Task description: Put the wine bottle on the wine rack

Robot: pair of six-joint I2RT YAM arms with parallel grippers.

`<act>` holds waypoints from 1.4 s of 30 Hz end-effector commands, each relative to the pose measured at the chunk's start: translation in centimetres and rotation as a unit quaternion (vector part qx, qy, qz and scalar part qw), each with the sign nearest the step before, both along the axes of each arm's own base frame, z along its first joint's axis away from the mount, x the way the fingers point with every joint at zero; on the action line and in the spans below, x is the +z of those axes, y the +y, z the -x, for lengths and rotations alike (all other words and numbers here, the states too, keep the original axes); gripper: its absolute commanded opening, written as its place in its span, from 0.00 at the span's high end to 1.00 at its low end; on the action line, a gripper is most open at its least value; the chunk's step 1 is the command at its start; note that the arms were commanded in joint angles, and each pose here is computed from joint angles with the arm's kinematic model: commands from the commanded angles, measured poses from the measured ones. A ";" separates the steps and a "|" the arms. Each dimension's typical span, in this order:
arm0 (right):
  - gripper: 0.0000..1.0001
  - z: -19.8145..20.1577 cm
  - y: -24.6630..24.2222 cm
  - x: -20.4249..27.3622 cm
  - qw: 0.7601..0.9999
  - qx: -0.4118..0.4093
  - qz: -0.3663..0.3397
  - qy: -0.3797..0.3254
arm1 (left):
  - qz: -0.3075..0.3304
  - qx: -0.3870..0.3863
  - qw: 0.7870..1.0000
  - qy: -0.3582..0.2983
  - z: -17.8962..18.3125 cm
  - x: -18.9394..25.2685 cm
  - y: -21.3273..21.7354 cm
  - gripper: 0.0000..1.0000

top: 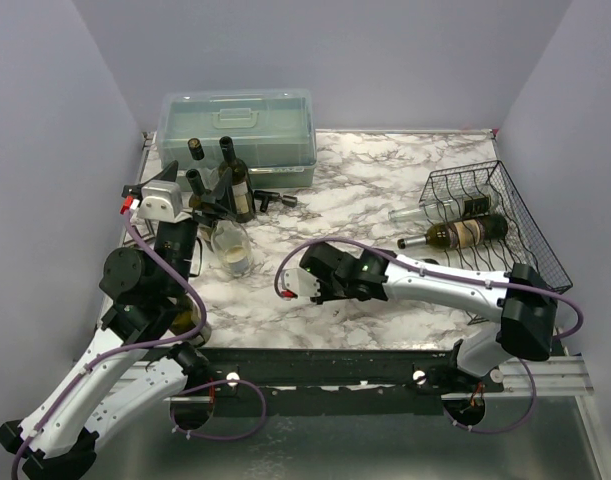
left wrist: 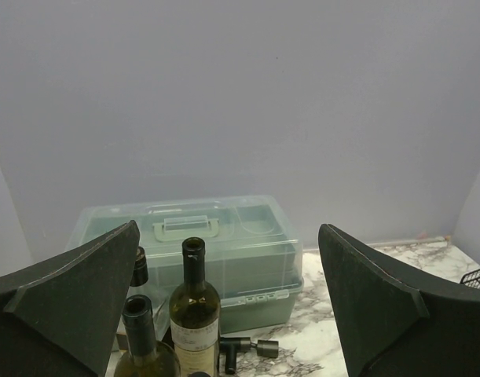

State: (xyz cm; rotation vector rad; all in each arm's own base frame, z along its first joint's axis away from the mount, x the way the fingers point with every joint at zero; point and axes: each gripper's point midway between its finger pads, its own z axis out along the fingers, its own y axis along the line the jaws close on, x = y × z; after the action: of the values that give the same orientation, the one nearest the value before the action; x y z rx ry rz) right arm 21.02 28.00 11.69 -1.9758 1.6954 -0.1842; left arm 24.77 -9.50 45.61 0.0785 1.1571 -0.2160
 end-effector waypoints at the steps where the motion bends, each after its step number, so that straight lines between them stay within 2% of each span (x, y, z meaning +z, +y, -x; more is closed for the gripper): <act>1: 0.99 0.2 -3.6 -1.7 0.996 0.013 0.087 0.024 | 0.016 0.000 1.000 -0.007 0.4 0.4 0.3 0.02; 5: 0.99 -0.1 -6.2 -3.4 0.990 -0.008 0.132 0.039 | 0.018 -0.004 1.000 -0.009 0.5 0.5 0.2 0.02; 15: 0.99 -1.4 -8.6 -5.2 0.988 -0.024 0.149 0.041 | 0.021 -0.014 1.000 -0.012 0.9 0.6 -0.1 0.02; 22: 0.99 -1.4 -9.5 -6.1 0.988 -0.009 0.145 0.053 | 0.021 -0.021 0.999 -0.012 1.0 0.5 -0.5 0.02; 38: 0.99 -4.1 -11.8 -6.2 0.990 -0.011 0.139 0.015 | 0.020 -0.015 0.999 -0.022 1.6 0.6 -0.4 0.02; 42: 0.99 -3.8 -12.5 -6.0 0.991 -0.007 0.133 0.030 | 0.022 -0.015 0.999 -0.027 1.8 0.7 -0.2 0.02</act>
State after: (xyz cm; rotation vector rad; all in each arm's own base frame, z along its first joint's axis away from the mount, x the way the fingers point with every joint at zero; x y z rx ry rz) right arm 24.33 16.57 4.31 -2.1483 1.8570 -0.3368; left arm 23.27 -10.42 46.12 0.0895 1.1176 -0.2771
